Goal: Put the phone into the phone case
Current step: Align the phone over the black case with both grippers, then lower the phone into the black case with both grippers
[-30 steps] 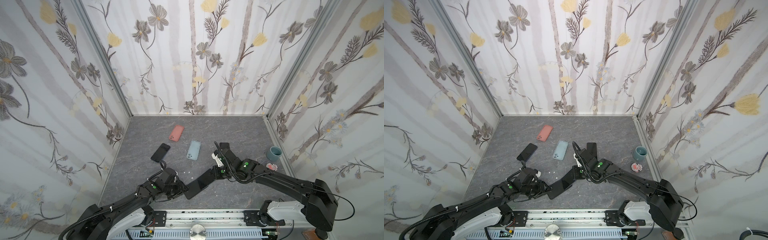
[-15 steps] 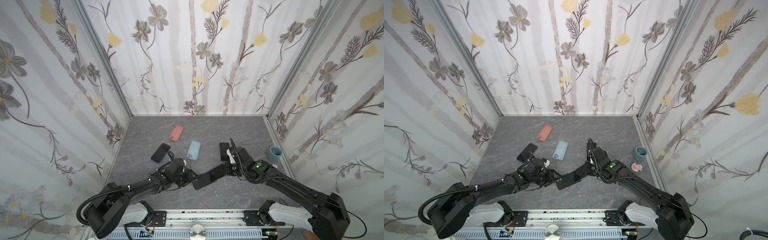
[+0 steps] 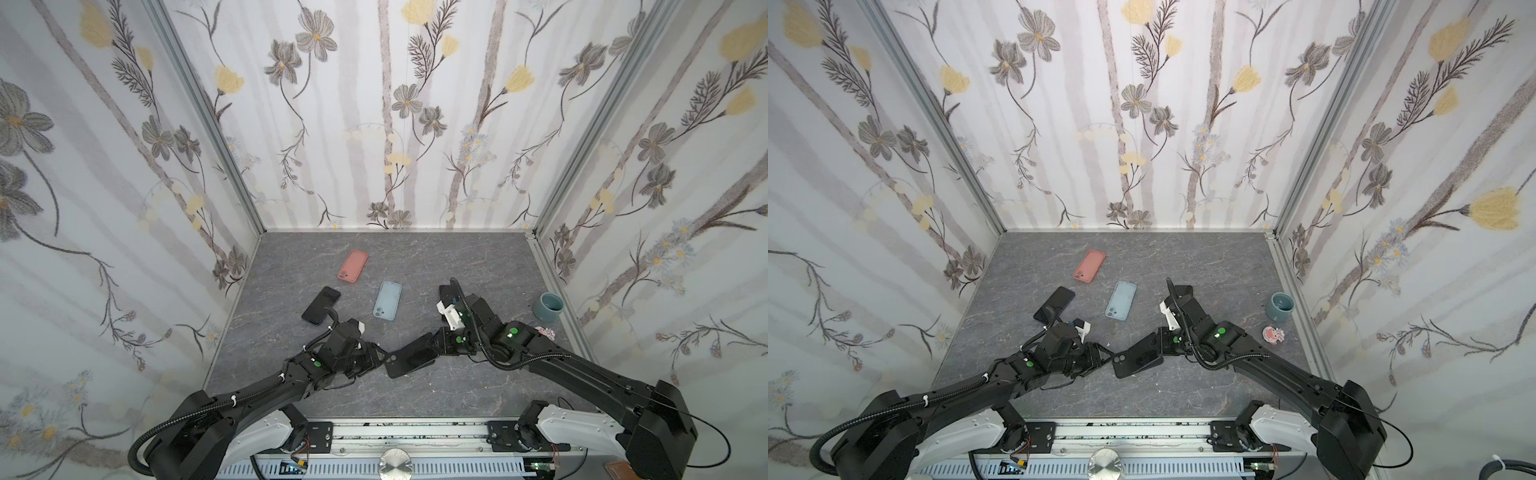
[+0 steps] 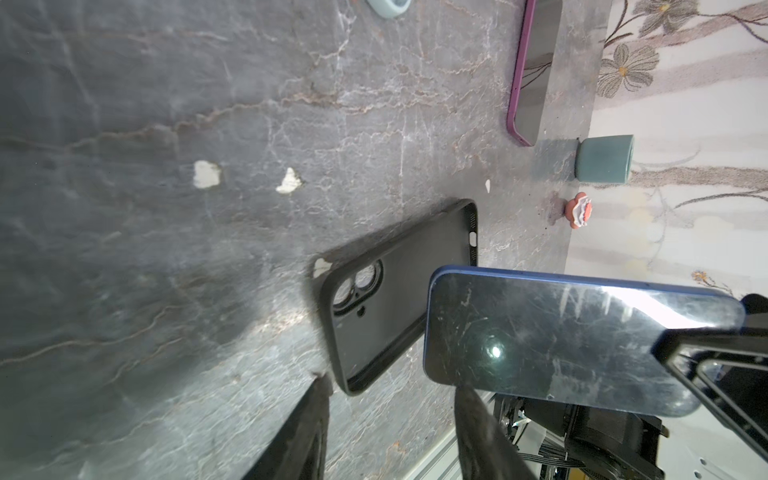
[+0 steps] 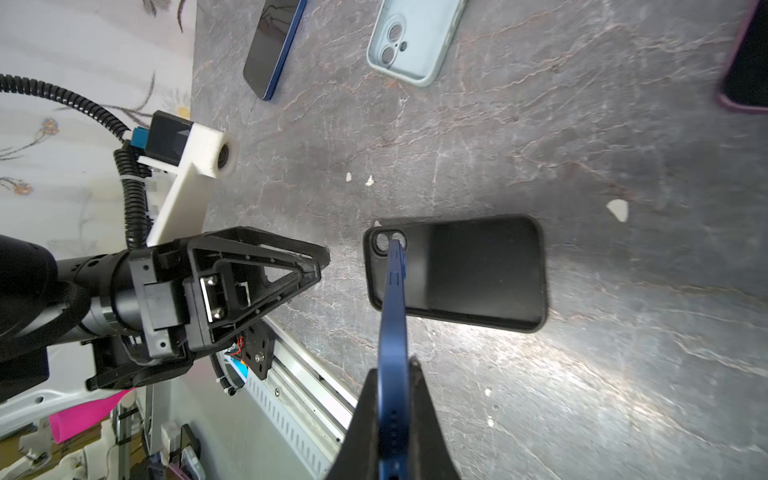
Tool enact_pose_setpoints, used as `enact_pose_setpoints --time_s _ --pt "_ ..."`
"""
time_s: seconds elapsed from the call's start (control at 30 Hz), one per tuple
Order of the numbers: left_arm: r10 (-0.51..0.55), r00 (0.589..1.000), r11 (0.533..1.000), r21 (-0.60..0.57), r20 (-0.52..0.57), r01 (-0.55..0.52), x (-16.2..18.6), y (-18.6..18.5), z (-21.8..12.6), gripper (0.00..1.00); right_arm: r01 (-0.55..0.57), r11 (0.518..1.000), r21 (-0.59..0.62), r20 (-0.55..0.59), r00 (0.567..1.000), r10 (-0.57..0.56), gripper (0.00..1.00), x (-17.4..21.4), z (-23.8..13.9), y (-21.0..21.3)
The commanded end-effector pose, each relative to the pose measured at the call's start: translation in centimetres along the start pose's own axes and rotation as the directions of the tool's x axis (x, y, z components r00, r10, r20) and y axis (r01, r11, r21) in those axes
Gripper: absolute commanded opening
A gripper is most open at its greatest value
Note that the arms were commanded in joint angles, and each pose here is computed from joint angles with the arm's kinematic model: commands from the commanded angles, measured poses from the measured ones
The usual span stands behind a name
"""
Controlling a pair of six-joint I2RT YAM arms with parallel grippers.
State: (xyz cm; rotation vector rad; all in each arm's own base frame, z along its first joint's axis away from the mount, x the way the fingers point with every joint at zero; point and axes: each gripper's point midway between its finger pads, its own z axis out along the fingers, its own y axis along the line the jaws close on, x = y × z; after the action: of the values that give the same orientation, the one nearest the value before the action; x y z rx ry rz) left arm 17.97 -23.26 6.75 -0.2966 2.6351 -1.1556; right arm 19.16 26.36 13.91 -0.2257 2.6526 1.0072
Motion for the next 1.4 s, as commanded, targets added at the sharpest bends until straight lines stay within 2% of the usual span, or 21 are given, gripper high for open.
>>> enact_pose_setpoints --time_s 0.0,0.3,0.4,0.67,1.37 --pt "0.009 1.0 1.0 0.0 0.0 -0.009 0.1 0.1 0.0 0.47 0.058 0.991 -0.124 0.008 0.998 -0.057 0.0 -0.7 0.8 2.7" --pt "0.01 0.998 1.0 0.02 -0.058 -0.009 0.5 -0.4 1.3 0.42 0.062 0.984 -0.169 -0.025 0.997 -0.067 0.0 -0.6 2.6 3.0" --pt "0.005 0.998 1.0 0.008 -0.067 -0.004 0.6 0.0 1.7 0.41 0.046 0.989 -0.142 -0.063 0.996 -0.055 0.0 0.6 3.3 1.5" --pt "-0.004 0.999 1.0 -0.01 -0.05 0.003 0.4 0.8 2.1 0.36 0.006 0.994 -0.105 -0.08 0.997 -0.014 0.0 1.1 3.8 -0.5" --pt "-0.009 0.997 0.999 -0.037 -0.075 0.006 0.7 2.0 3.3 0.33 -0.054 0.988 -0.144 -0.098 0.994 0.04 0.0 2.9 4.9 -4.2"
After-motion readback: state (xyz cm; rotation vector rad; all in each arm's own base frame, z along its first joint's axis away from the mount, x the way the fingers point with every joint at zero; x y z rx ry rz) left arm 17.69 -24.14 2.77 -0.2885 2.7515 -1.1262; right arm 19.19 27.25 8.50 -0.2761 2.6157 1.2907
